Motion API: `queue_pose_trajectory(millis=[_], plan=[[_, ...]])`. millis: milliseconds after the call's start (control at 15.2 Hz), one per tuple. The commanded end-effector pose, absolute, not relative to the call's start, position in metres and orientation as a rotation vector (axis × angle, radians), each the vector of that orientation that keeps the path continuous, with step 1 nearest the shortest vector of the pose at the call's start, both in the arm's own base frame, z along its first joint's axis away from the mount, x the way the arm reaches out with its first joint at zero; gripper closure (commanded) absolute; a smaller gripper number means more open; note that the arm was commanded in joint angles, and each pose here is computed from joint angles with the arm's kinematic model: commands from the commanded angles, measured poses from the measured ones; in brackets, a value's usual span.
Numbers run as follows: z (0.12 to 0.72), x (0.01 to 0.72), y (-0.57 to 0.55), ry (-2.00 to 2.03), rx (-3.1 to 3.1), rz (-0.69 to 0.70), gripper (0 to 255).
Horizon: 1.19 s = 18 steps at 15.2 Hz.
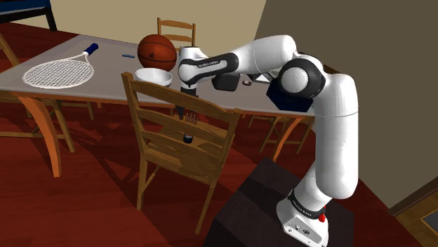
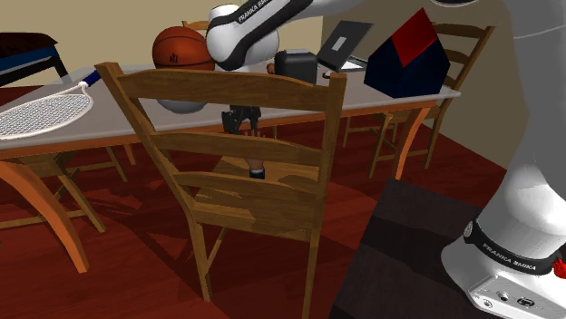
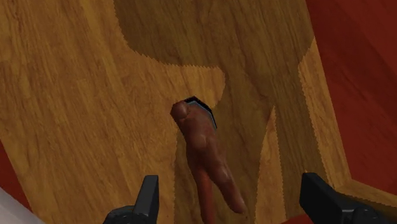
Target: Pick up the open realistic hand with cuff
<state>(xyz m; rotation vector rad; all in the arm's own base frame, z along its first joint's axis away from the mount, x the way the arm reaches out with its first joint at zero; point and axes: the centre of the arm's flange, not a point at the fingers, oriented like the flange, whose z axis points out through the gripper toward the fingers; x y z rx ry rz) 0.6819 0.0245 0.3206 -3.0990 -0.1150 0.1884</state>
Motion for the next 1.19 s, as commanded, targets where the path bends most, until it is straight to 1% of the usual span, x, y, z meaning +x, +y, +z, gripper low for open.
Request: queue_pose_trajectory(millis=[0,990,1122], plan=[[0.267,0.717,0.004,-0.062,-2.998,0.312,255],[0.346,0.717,0.004,-0.062,-2.998,0.312,255],[0.347,0.717,0.004,-0.062,-2.998,0.312,255]])
